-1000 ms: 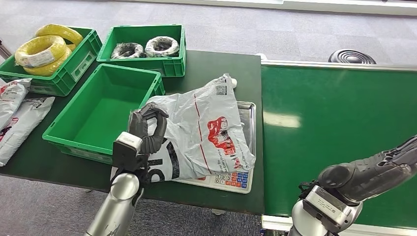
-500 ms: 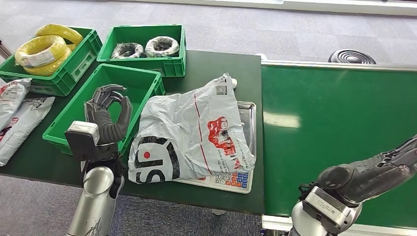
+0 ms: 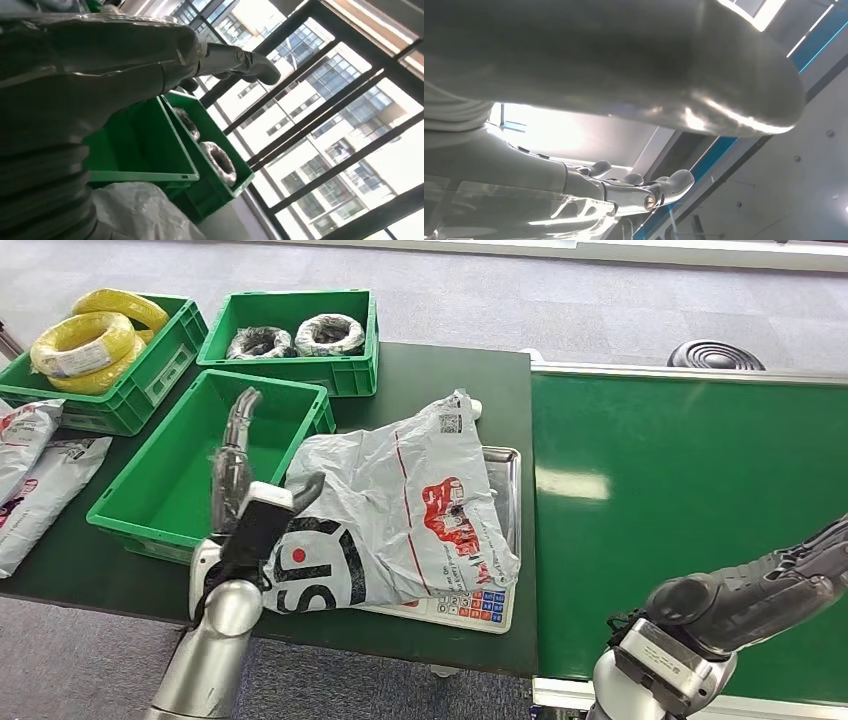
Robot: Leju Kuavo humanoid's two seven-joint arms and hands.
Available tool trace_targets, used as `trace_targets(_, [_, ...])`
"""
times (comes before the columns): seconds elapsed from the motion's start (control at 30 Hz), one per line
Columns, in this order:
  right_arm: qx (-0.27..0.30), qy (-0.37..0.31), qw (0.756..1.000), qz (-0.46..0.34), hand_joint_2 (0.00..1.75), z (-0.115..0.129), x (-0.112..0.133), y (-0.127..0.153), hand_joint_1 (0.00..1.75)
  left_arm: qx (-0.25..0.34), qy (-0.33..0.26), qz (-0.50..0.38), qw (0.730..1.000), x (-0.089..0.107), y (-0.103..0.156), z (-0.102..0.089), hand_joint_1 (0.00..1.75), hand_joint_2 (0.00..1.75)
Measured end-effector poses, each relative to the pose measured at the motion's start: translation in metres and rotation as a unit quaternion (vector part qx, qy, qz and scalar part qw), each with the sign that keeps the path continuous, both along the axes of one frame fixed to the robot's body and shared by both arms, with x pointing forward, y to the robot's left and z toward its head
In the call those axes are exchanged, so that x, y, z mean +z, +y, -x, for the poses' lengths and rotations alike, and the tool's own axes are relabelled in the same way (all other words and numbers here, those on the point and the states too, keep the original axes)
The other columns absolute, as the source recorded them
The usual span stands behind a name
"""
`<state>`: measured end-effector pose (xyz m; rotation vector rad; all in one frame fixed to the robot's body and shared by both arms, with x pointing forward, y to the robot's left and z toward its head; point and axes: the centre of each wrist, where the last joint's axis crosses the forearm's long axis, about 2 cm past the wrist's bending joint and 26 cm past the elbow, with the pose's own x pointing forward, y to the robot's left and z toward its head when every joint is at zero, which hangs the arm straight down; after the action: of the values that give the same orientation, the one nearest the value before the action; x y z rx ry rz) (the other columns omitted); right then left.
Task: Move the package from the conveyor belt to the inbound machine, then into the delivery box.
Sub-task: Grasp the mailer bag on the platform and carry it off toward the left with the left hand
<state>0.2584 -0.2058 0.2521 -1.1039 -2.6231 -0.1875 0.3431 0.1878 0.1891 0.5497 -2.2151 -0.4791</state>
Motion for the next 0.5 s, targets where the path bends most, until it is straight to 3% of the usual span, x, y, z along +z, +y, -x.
trace_targets(0.1, [-0.001,0.000,1.000,0.001,0.00,0.000,0.000,0.000,0.00,-0.011,0.027,-0.105,0.994,-0.025,-0.025,0.001,0.00,1.75])
trace_targets(0.27, [-0.005,0.001,1.000,0.004,0.00,0.000,0.000,-0.002,0.00,-0.061,0.080,-0.182,0.978,-0.063,-0.057,0.005,0.00,1.75])
trace_targets(0.5, [-0.011,0.005,1.000,0.004,0.00,0.001,-0.003,-0.004,0.00,-0.081,0.110,-0.238,0.962,-0.085,-0.070,0.005,0.00,1.75])
